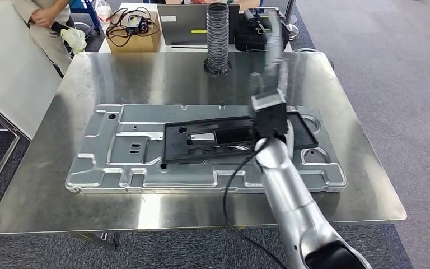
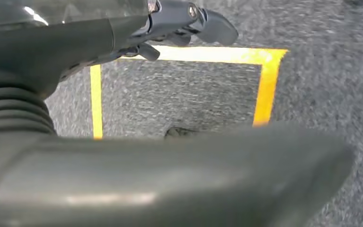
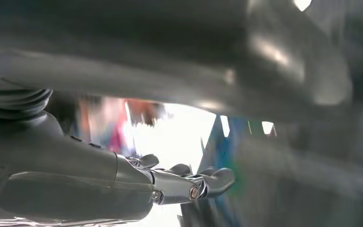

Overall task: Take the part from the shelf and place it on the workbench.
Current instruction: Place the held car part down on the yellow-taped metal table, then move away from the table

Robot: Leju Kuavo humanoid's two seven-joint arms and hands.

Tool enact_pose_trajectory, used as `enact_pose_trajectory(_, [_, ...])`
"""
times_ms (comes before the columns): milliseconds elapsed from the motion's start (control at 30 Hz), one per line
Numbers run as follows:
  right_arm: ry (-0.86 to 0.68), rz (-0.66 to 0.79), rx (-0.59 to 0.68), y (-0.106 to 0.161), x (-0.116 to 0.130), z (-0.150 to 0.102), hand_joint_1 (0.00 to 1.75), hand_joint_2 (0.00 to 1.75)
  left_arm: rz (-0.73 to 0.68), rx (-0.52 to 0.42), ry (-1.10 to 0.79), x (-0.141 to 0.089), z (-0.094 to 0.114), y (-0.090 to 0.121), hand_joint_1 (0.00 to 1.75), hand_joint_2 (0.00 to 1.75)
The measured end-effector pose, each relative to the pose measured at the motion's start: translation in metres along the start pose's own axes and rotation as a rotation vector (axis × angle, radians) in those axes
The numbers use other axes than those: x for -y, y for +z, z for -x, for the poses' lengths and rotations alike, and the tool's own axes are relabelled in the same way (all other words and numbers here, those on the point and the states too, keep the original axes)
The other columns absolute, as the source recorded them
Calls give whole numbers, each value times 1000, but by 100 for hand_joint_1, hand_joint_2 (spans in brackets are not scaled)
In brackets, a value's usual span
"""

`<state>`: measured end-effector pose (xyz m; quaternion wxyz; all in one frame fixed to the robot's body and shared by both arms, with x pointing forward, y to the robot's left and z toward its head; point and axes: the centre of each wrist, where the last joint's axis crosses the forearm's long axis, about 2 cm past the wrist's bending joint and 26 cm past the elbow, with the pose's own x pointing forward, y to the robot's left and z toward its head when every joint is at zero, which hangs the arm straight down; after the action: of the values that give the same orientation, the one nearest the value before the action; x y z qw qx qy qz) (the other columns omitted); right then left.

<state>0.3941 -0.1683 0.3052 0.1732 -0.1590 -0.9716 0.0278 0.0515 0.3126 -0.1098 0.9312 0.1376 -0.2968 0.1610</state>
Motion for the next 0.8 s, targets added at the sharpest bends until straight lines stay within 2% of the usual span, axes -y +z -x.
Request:
enact_pose_trajectory(67, [153, 108, 79, 9, 36, -6, 0, 0, -7, -10, 13, 0, 4, 2, 0, 0])
enact_pose_trajectory(133, [231, 168, 99, 25, 66, -11, 0, 0, -15, -17, 23, 0, 5, 3, 0, 0])
enact_pose_trajectory(300, [358, 197, 4, 91, 130, -19, 0, 0, -29, -17, 35, -3, 8, 4, 0, 0])
enact_pose_trajectory(467, [428, 168, -134, 145, 167, -28, 0, 0, -45, -6, 59, -8, 8, 3, 0, 0])
enact_pose_trajectory(800, [541, 104, -304, 203, 214, -35, 0, 0, -49, 9, 64, -10, 5, 1, 0, 0])
